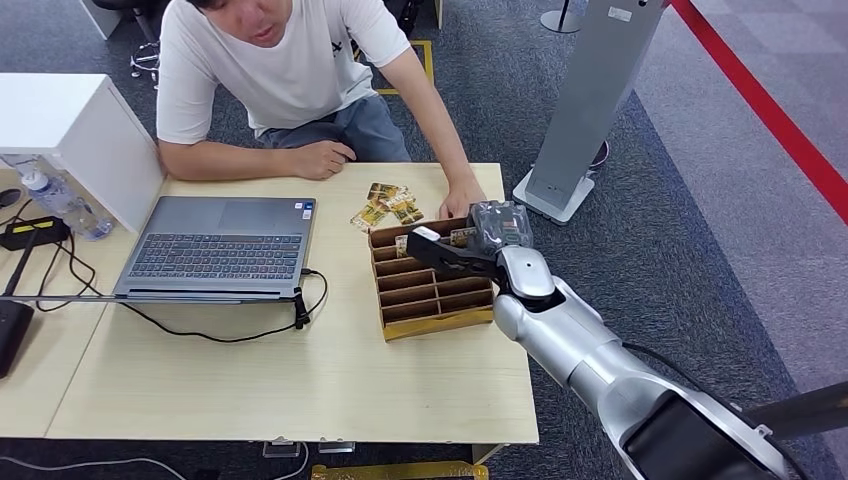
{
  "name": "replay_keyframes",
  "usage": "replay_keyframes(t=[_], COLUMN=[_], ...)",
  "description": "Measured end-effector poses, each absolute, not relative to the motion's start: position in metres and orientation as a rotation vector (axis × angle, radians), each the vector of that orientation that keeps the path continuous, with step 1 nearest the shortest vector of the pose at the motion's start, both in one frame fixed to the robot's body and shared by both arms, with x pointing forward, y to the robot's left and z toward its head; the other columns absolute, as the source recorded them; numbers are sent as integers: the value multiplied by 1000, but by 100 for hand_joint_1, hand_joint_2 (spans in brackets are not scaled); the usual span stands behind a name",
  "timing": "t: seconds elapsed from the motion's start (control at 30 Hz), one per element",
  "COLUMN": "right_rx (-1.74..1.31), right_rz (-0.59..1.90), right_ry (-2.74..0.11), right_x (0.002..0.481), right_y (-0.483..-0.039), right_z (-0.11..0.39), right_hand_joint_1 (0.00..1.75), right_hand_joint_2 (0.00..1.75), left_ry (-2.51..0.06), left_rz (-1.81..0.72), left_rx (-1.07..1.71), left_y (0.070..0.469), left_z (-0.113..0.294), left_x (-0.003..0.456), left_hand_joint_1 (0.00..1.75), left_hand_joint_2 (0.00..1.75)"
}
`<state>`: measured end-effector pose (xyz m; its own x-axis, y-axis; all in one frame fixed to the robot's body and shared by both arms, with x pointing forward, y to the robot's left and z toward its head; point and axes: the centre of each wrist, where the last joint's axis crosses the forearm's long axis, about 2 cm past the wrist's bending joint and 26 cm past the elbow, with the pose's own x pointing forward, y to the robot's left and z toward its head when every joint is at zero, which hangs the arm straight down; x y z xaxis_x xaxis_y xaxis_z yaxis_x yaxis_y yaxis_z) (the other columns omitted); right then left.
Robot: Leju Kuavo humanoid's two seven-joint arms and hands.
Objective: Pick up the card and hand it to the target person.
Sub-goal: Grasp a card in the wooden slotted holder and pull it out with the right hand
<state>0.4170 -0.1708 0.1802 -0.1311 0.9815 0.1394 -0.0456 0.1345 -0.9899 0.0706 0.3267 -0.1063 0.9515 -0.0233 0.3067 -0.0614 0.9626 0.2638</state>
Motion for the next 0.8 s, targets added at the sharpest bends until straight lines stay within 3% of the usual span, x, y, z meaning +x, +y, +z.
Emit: replay_keyframes(t=[0.07,0.33,0.47,0.6,0.8], right_rx=[-1007,-981,-974,-972,-978], right_rz=[1219,1216,1217,1219,1222], right_ry=[-1348,-1371,-1381,-1391,-1398], right_x=[416,409,407,406,404], right_y=[-170,-165,-163,-161,-159], right_z=[180,176,176,177,178], right_hand_joint_1=[111,143,169,175,175], right_hand_joint_2=[175,175,175,175,175], left_ry=[-315,-317,-317,-319,-325], left_rz=[22,23,23,29,20], left_rx=[276,276,276,268,256], left_y=[327,327,327,327,326], left_z=[-106,-106,-106,-106,-106], left_x=[70,70,70,70,70], left_hand_joint_1=[0,0,0,0,0], left_hand_joint_2=[0,0,0,175,175])
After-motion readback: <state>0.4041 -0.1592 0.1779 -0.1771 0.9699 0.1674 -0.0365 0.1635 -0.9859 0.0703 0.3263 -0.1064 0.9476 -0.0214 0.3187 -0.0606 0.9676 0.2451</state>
